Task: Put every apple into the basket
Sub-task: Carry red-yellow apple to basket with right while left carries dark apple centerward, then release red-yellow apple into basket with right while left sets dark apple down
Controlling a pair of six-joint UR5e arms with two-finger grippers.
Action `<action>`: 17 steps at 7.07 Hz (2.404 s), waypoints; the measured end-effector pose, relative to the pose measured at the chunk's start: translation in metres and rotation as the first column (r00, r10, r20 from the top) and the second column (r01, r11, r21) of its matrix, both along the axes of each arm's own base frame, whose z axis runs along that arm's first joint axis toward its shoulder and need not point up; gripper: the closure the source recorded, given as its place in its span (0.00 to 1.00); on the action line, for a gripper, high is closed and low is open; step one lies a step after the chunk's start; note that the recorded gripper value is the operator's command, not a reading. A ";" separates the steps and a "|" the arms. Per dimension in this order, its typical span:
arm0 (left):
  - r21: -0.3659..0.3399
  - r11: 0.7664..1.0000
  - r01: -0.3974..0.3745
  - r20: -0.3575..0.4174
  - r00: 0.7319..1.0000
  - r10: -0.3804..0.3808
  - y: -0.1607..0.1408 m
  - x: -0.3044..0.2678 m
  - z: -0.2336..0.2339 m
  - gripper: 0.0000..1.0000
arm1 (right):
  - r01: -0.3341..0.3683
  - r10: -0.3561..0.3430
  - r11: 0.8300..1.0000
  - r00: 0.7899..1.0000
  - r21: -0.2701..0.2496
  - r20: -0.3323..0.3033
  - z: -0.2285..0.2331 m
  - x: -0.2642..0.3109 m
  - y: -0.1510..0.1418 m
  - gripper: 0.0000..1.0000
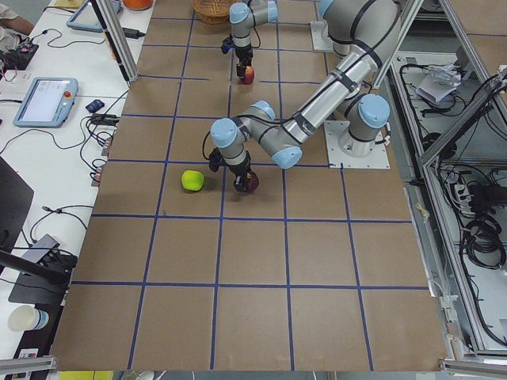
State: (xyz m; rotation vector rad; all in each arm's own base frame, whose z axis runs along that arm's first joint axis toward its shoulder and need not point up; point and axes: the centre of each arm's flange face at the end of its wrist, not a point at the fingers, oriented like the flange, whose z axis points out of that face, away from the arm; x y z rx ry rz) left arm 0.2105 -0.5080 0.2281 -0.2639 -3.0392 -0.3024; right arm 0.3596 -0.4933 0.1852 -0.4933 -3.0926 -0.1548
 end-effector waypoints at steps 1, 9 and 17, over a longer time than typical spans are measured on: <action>-0.017 1.000 0.016 -0.046 0.999 -0.017 -0.016 -0.026 0.035 0.57 | -0.022 0.022 1.000 1.000 0.008 0.014 -0.004 0.002 0.000 1.00; -0.152 0.976 -0.157 -0.021 0.988 0.155 -0.039 -0.429 0.090 0.57 | -0.062 0.064 0.992 0.998 -0.105 0.017 0.158 -0.224 -0.061 1.00; -0.215 0.954 -0.208 -0.052 0.978 0.202 0.006 -0.600 0.006 0.00 | -0.414 0.389 0.895 0.907 -0.165 -0.164 0.107 -0.523 -0.146 1.00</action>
